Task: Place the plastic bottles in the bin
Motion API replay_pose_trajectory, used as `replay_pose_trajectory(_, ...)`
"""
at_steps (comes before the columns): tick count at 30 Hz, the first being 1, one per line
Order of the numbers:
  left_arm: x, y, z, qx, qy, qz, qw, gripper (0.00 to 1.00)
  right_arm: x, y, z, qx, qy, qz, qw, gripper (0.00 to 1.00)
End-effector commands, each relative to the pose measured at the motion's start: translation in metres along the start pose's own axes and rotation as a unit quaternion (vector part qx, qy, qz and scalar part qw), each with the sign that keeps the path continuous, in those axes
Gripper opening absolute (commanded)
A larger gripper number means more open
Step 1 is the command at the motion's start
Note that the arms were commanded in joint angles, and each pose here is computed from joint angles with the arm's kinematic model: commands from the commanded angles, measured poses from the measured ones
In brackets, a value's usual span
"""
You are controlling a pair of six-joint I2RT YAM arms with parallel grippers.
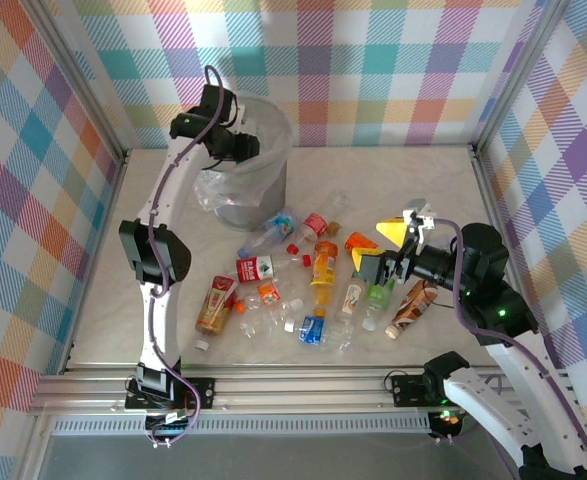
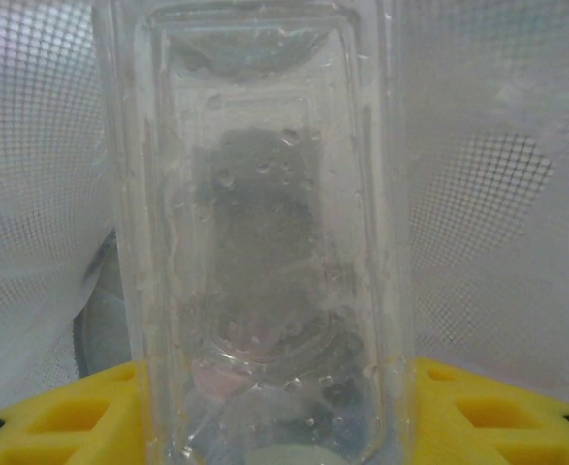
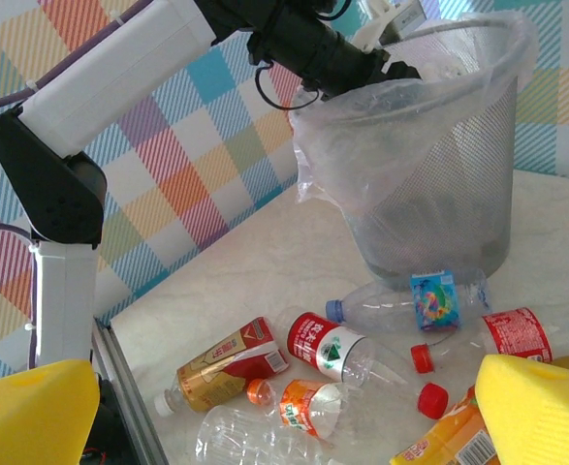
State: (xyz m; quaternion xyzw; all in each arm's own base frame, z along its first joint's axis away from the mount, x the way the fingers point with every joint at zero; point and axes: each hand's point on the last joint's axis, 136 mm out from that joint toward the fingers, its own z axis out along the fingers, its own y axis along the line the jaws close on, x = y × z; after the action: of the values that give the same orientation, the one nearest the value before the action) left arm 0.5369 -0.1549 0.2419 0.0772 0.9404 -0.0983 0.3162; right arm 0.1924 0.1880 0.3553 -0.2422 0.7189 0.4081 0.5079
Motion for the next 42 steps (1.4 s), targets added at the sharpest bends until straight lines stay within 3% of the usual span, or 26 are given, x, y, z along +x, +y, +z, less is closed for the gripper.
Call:
replay_pose_trajectory(1, 0.004, -0.001, 0.004, -0.014, 0.01, 0.017, 1.0, 0.56, -0.004, 0.0, -0.001, 0.007, 0.001, 0.016, 1.0, 1.0)
replay_pose_trajectory(15, 0.02, -0.004, 0.018, -0.007, 0.042, 0.016, 0.999, 0.64, 0.0, -0.011, -0.002, 0.038, 0.007, 0.037, 0.999, 1.0)
replay_pose_trajectory(25, 0.009, -0.01, 0.006, 0.005, 0.022, 0.004, 1.0, 0.81, 0.011, -0.022, 0.001, 0.059, 0.02, 0.067, 0.996, 1.0)
replay_pose_trajectory(34, -0.015, -0.02, -0.04, 0.021, -0.031, -0.022, 0.999, 0.93, 0.037, -0.056, 0.016, 0.12, 0.05, 0.121, 0.984, 1.0)
replay_pose_trajectory(36, -0.02, -0.021, -0.053, 0.024, -0.045, -0.03, 0.998, 1.0, 0.045, -0.067, 0.021, 0.137, 0.063, 0.136, 0.979, 1.0)
replay_pose_trajectory(42, -0.034, -0.029, -0.099, 0.043, -0.087, -0.046, 0.994, 1.0, 0.065, -0.095, 0.031, 0.194, 0.11, 0.153, 0.963, 1.0)
